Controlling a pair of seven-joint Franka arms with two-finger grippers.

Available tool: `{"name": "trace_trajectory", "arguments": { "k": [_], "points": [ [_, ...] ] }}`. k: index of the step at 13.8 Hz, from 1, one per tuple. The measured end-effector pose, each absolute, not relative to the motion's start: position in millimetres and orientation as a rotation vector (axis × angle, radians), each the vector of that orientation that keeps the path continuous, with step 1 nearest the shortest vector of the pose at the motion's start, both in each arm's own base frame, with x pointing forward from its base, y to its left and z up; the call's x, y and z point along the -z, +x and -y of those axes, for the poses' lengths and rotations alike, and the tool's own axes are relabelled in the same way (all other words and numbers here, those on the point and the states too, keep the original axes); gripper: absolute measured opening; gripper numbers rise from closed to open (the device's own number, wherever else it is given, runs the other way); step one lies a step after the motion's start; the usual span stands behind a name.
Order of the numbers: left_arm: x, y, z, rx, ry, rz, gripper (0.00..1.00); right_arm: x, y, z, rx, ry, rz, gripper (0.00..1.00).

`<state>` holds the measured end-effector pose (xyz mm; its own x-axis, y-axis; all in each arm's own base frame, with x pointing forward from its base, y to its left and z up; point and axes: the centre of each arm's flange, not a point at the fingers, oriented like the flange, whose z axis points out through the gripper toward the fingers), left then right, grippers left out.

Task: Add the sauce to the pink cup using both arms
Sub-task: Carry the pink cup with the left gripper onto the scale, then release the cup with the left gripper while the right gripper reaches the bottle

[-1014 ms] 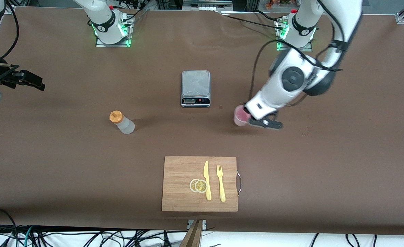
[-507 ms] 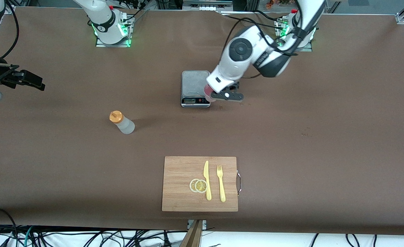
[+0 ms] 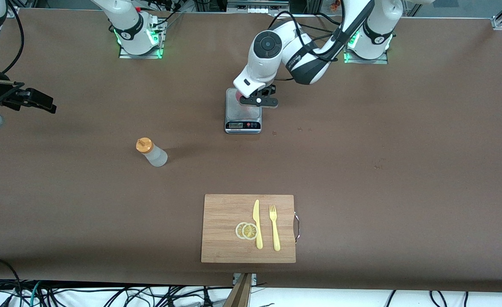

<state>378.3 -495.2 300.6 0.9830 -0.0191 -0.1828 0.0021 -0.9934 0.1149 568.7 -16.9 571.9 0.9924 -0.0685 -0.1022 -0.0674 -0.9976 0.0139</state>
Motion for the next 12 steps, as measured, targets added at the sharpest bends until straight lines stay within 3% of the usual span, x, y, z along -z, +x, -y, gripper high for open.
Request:
{"name": "trace_trajectory", "arguments": {
  "k": [5,7,10,12],
  "points": [
    [-285.9,373.0,503.4,0.287,2.999,0.004,0.03,-535.8,583.9,11.5,0.244,3.127,0.086,1.0],
    [-285.6,376.1,501.5,0.283,2.999,-0.005,0.17,-516.2,590.1,6.1,0.277,3.175,0.001,1.0],
    [-297.4,392.8,497.0,0.253,2.98,-0.054,0.47,-473.5,593.8,13.1,0.315,3.295,-0.38,1.0],
    [-321.5,412.4,489.3,0.287,2.947,-0.142,0.67,-438.2,593.6,34.6,0.262,3.376,-0.695,1.0]
  ]
}}
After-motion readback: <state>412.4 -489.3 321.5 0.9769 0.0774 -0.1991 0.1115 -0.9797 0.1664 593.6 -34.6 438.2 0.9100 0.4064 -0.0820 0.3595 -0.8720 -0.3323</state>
